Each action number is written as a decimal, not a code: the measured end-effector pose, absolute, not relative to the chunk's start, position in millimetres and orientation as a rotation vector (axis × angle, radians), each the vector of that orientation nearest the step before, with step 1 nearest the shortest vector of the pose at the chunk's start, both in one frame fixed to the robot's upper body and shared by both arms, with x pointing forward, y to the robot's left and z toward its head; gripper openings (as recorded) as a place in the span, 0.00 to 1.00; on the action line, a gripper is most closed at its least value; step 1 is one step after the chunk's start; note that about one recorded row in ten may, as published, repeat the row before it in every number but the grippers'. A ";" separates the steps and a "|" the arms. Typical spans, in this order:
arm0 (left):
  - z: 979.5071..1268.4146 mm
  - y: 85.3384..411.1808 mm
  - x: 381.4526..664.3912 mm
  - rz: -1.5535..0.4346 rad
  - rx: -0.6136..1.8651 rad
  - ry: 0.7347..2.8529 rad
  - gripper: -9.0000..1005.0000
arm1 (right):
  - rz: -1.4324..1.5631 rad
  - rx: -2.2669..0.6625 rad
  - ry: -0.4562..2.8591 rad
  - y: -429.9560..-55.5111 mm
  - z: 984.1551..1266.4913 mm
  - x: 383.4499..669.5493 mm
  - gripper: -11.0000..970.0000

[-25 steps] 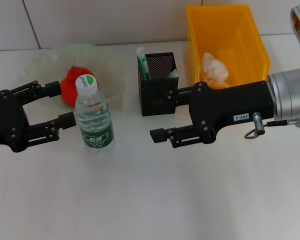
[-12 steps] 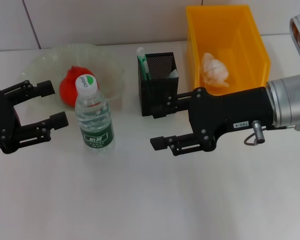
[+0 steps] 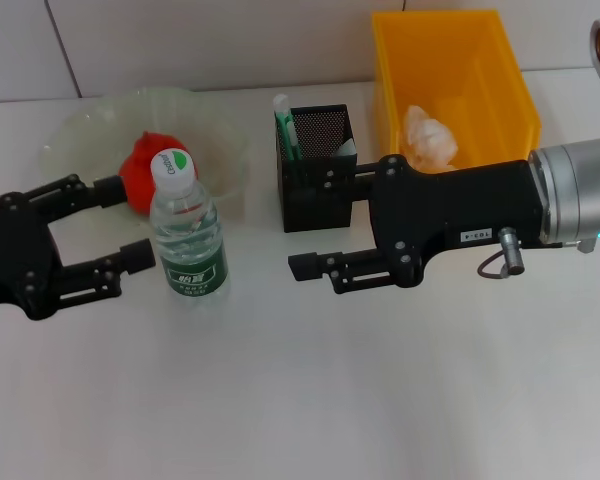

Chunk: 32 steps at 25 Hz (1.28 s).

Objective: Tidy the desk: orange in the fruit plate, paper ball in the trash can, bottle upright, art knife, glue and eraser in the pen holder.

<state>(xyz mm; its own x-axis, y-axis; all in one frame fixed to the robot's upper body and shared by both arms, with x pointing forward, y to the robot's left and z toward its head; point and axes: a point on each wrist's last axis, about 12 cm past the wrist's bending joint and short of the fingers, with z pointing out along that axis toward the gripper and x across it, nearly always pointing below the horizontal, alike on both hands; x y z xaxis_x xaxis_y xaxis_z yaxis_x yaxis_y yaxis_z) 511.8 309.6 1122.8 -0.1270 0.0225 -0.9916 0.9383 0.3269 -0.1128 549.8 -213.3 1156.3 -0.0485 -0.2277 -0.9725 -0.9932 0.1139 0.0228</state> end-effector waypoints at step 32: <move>1119.7 299.0 515.7 -1.024 0.960 1.469 0.80 | 1.071 -1.293 1.435 -210.1 1155.3 544.5 0.68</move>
<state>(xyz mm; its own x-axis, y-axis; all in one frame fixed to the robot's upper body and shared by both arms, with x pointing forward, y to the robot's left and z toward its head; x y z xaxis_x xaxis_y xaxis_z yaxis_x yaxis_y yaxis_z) 515.7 299.0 1119.7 -0.1217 0.0424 -0.9917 0.9450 0.3104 -0.1027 544.5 -210.1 1155.3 -0.0487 -0.2174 -0.9749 -0.9964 0.0778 0.0325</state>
